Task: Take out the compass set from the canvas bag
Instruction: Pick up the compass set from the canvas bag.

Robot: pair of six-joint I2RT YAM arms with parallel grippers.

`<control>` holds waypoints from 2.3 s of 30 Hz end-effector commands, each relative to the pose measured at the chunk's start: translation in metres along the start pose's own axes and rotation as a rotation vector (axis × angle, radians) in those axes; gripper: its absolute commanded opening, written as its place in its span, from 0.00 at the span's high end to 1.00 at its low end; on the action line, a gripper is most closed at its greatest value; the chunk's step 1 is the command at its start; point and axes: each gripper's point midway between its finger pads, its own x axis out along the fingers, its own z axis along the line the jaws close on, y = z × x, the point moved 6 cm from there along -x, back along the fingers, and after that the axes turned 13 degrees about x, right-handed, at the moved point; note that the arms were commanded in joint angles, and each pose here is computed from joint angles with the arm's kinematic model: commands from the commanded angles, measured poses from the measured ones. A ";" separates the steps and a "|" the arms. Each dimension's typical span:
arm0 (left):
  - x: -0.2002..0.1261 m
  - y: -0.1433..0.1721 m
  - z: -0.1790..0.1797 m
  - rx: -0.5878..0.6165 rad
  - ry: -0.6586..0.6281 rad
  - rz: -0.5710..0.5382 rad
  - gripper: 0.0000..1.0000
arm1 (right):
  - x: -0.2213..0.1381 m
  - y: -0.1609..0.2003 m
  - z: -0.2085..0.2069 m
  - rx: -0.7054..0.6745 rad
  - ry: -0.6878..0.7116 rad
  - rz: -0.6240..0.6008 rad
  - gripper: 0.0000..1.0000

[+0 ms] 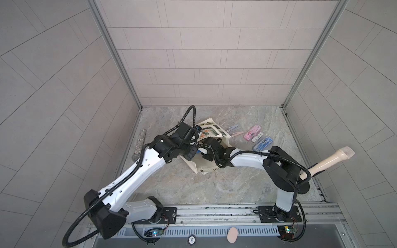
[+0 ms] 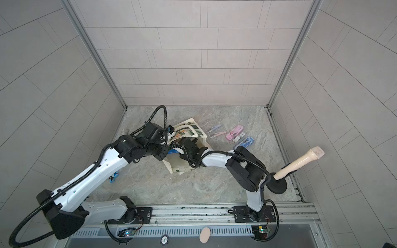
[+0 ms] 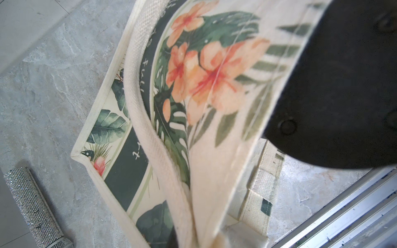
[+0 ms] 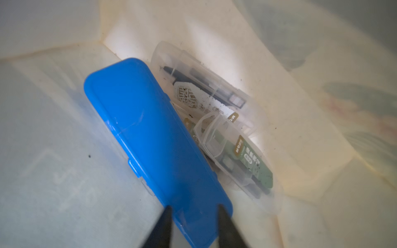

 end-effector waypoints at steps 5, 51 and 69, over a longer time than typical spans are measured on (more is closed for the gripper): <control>-0.015 -0.009 0.000 0.002 0.007 -0.053 1.00 | -0.027 -0.031 -0.022 0.351 -0.117 -0.074 0.45; -0.007 -0.001 -0.006 -0.020 0.046 -0.048 1.00 | 0.041 0.031 0.013 2.047 -0.274 -0.289 0.34; -0.006 -0.001 -0.006 -0.023 0.044 -0.041 1.00 | 0.036 0.026 0.012 1.998 -0.393 -0.487 0.42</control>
